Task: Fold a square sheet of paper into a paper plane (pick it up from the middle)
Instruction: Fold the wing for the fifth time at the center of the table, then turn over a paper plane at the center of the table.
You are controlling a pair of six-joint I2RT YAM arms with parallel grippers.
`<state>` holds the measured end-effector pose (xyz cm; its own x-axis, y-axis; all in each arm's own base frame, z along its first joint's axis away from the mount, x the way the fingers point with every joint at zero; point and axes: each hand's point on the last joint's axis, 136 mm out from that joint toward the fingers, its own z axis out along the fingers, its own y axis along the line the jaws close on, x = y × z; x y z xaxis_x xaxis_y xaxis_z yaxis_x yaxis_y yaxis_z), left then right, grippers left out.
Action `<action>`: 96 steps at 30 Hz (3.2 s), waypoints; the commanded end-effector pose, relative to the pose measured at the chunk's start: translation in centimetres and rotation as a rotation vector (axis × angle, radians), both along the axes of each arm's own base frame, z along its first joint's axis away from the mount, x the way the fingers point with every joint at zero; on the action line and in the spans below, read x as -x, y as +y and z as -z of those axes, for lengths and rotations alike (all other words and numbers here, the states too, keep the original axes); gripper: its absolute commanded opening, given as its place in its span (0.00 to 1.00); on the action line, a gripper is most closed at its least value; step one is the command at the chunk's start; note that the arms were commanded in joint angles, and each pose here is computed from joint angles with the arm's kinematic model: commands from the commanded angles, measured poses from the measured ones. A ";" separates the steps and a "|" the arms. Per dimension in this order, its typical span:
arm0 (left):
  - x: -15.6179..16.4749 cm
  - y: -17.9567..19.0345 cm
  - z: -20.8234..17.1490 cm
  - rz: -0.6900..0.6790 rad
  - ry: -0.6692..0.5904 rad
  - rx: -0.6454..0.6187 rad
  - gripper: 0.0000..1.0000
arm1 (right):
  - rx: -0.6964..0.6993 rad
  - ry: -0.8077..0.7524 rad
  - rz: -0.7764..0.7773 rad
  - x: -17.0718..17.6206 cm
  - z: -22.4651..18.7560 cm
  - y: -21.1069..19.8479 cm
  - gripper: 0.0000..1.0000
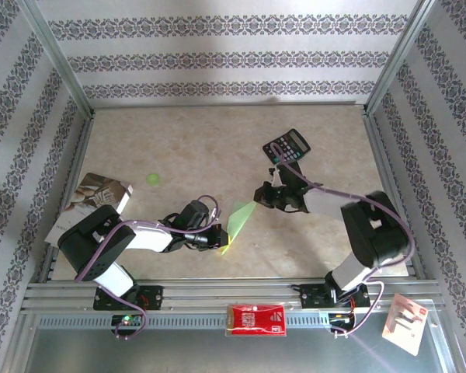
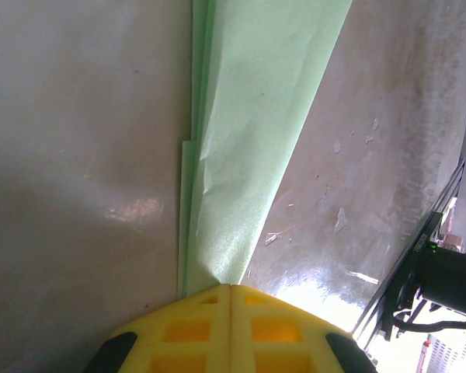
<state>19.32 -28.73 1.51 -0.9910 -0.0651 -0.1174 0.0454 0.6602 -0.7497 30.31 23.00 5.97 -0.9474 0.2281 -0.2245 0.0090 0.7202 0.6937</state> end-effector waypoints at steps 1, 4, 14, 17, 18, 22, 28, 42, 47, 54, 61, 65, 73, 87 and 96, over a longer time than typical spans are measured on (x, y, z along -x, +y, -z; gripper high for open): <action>3.2 3.8 5.3 -0.026 0.153 -0.214 0.00 | -0.013 -0.017 -0.063 3.5 -0.6 2.2 0.05; 3.1 3.8 5.4 -0.027 0.153 -0.216 0.00 | -0.008 -0.007 -0.094 5.9 -0.1 3.8 0.04; 3.1 3.9 5.4 -0.034 0.148 -0.217 0.00 | 0.005 0.058 -0.112 9.3 2.9 6.0 0.04; 3.2 4.0 5.4 -0.033 0.150 -0.220 0.00 | 0.009 0.070 -0.119 9.8 3.4 6.5 0.04; 3.2 4.0 5.5 -0.033 0.150 -0.223 0.00 | 0.010 0.074 -0.122 10.0 3.6 6.6 0.04; 3.3 4.1 5.6 -0.032 0.152 -0.225 0.00 | 0.013 0.095 -0.125 10.6 4.3 6.9 0.04; 3.3 4.2 5.7 -0.036 0.154 -0.230 0.00 | 0.039 0.124 -0.112 11.1 5.5 6.4 0.03; 4.0 4.7 6.5 -0.031 0.174 -0.243 0.00 | 0.101 0.130 -0.010 7.5 6.9 2.6 0.03; 3.8 4.5 6.1 -0.032 0.165 -0.233 0.00 | 0.095 0.112 0.004 5.2 6.9 1.5 0.03; 3.7 4.0 5.7 -0.019 0.161 -0.223 0.00 | 0.088 0.103 0.038 1.8 6.7 -0.5 0.03; 3.6 3.7 5.2 -0.019 0.152 -0.215 0.00 | 0.093 0.105 0.089 -1.6 6.9 -3.4 0.04; 3.3 3.0 4.5 -0.011 0.136 -0.202 0.00 | 0.057 0.087 0.108 -3.0 5.6 -4.3 0.04; 1.5 1.2 2.4 -0.014 0.088 -0.151 0.02 | -0.019 -0.020 0.017 0.2 0.3 -1.9 0.06; -2.2 1.9 -5.1 -0.160 -0.087 0.021 0.36 | 0.254 -0.075 0.020 5.8 0.2 -0.5 0.24; -4.7 10.2 -5.9 -0.360 -0.163 -0.168 0.45 | 0.445 -0.158 0.065 6.1 -0.7 2.7 0.66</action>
